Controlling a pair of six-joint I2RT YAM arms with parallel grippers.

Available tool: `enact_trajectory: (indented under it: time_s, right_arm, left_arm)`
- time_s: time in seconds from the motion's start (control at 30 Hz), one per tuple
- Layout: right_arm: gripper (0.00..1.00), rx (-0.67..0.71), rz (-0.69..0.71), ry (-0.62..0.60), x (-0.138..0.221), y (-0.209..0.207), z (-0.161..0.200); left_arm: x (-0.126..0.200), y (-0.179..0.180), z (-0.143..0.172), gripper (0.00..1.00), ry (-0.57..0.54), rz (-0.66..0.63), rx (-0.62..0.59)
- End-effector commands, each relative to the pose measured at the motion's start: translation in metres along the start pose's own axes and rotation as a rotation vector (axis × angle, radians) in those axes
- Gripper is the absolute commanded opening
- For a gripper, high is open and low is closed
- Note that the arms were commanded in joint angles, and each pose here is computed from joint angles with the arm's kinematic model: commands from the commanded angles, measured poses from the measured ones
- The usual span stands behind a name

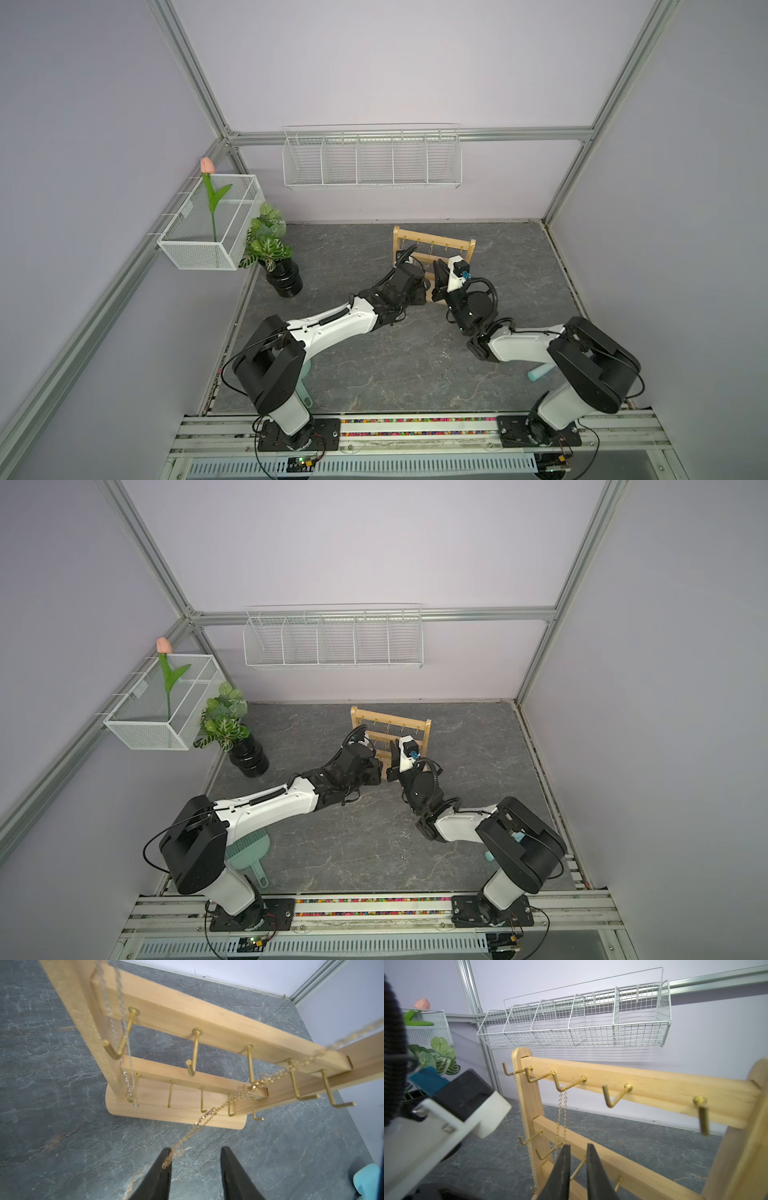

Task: Hang the necklace on the jewelry display stand
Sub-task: Hang the necklace on the stand.

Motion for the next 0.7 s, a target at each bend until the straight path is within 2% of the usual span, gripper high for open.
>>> enact_trajectory:
  time_s: [0.0,0.13,0.33,0.67]
  right_arm:
    - [0.28,-0.008,-0.034,0.111,0.007,-0.002,-0.004]
    - [0.34,-0.043,-0.053,0.213,0.021,-0.009,-0.003]
    - [0.37,-0.074,-0.098,0.349,0.039,-0.012,0.007]
    - [0.41,-0.167,-0.085,0.406,0.044,-0.021,0.051]
  left_arm:
    - [0.006,-0.011,-0.011,0.43,-0.009,0.057,0.022]
    - [0.005,-0.009,-0.008,0.43,-0.010,0.054,0.034]
    - [0.009,-0.011,-0.012,0.43,-0.018,0.067,0.039]
    - [0.022,-0.007,-0.016,0.42,-0.035,0.044,0.035]
Point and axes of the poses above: each gripper's point midway between its finger pads, its own x axis back along the fingers, its own y axis along the line the jaws close on, z = x × y, the point moved 6 cm from there along x, back along the fingers, and after that the axes turned 7 degrees about -x, right-handed, at the moved point
